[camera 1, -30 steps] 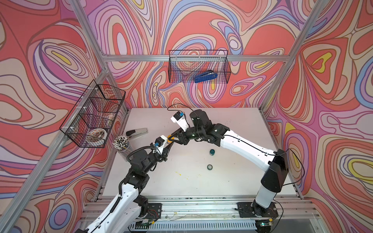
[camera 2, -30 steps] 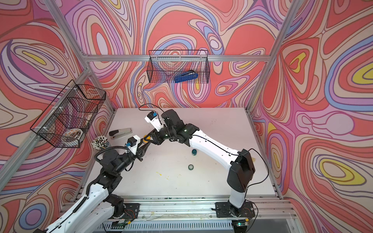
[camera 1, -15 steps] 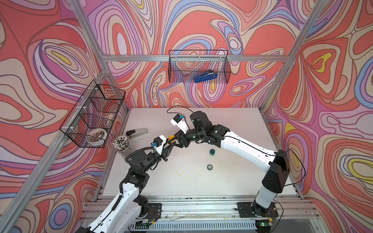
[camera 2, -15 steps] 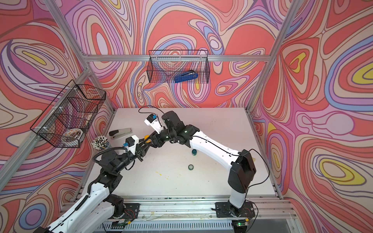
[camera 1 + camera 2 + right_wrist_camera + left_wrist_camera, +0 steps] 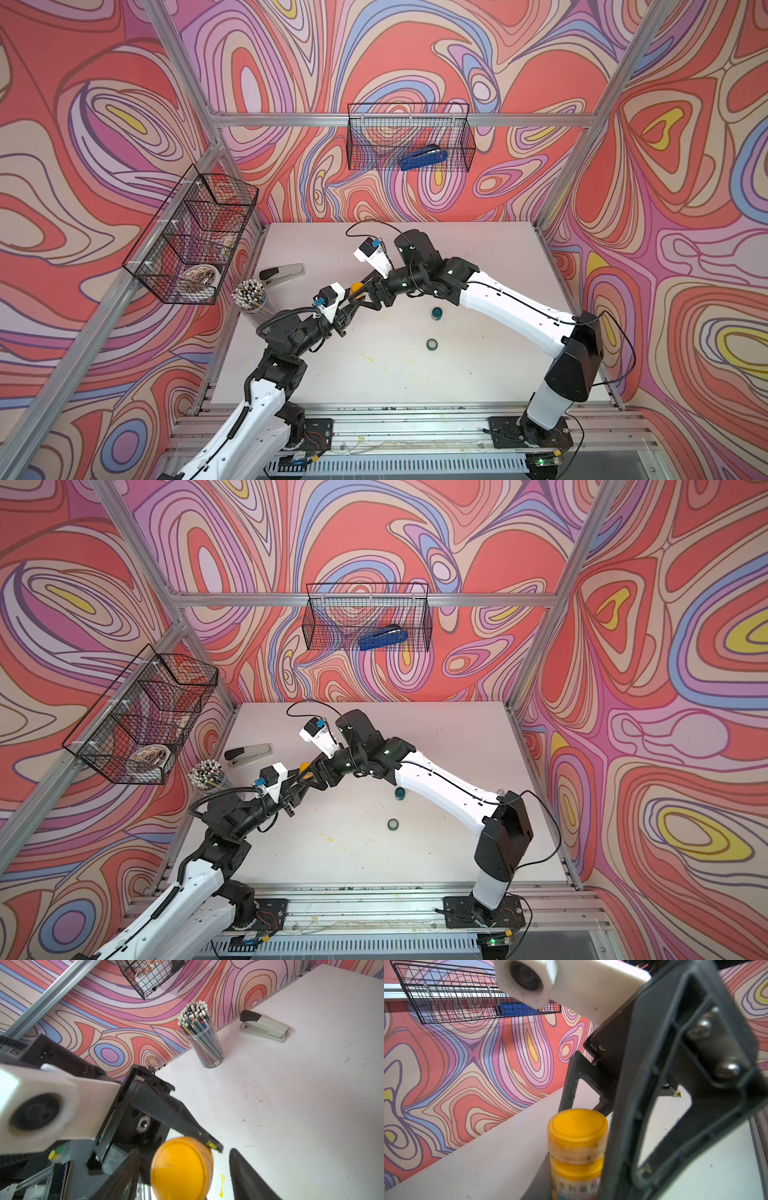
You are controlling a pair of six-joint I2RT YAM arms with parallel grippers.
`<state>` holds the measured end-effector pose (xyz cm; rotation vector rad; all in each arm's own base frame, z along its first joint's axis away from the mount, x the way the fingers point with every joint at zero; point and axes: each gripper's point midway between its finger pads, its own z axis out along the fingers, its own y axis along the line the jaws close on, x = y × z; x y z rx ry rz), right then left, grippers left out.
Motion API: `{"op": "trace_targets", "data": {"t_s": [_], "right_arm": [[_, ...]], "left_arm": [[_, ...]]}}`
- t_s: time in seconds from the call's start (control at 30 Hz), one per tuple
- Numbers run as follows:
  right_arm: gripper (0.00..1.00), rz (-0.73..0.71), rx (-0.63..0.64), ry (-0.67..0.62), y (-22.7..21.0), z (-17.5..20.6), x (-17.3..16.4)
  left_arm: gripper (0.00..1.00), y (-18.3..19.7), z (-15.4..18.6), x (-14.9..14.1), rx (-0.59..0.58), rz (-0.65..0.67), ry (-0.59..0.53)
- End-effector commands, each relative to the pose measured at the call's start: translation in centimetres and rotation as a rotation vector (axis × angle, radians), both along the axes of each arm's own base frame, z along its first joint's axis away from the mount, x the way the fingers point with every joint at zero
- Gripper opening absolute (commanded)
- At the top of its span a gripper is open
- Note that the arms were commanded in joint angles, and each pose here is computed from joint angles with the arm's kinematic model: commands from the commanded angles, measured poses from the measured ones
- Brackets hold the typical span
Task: Close the paint jar lid
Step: Screw the lid onto the paint jar.
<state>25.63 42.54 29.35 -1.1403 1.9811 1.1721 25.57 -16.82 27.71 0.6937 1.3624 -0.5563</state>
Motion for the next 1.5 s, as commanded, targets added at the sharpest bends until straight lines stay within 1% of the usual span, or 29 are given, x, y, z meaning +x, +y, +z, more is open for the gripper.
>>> {"op": "trace_targets", "data": {"t_s": [0.0,0.17,0.3,0.47,0.6,0.77,0.93,1.03,1.23,1.47], "right_arm": [[0.69,0.011,-0.074,0.025,-2.2,-1.5,-0.6],[0.68,0.037,-0.067,-0.035,-3.3,-0.1,-1.1],[0.66,0.043,-0.053,-0.083,-4.0,1.3,-1.0],[0.64,0.054,-0.067,-0.15,-4.9,2.3,-1.0],[0.6,0.075,-0.071,-0.233,-5.3,3.4,-1.0],[0.54,0.149,-0.06,-0.31,-5.2,4.5,-1.5],[0.51,0.191,-0.066,-0.292,-4.2,4.3,-1.2],[0.51,0.217,-0.043,-0.275,-3.7,4.5,-1.4],[0.51,0.255,-0.052,-0.23,-3.3,3.8,-1.8],[0.52,0.282,-0.058,-0.224,-2.9,3.7,-2.2]], "left_arm": [[0.25,0.4,3.4,-0.6,-0.004,0.01,-0.104],[0.25,0.2,2.6,-0.6,0.02,-0.002,-0.061],[0.25,-0.4,1.9,-0.8,0.03,-0.044,-0.015],[0.25,-0.6,1.6,-1.1,0.028,-0.07,-0.001],[0.25,-1.4,1.3,-1.8,0.027,-0.137,0.021],[0.25,-2.4,1.2,-2.9,0.027,-0.239,0.046],[0.25,-2.6,1.3,-3.1,0.021,-0.26,0.05],[0.25,-2.6,1.3,-3.1,0.025,-0.258,0.05],[0.25,-2.6,1.3,-3.0,0.027,-0.255,0.044],[0.25,-2.5,1.3,-2.8,0.027,-0.247,0.045]]}}
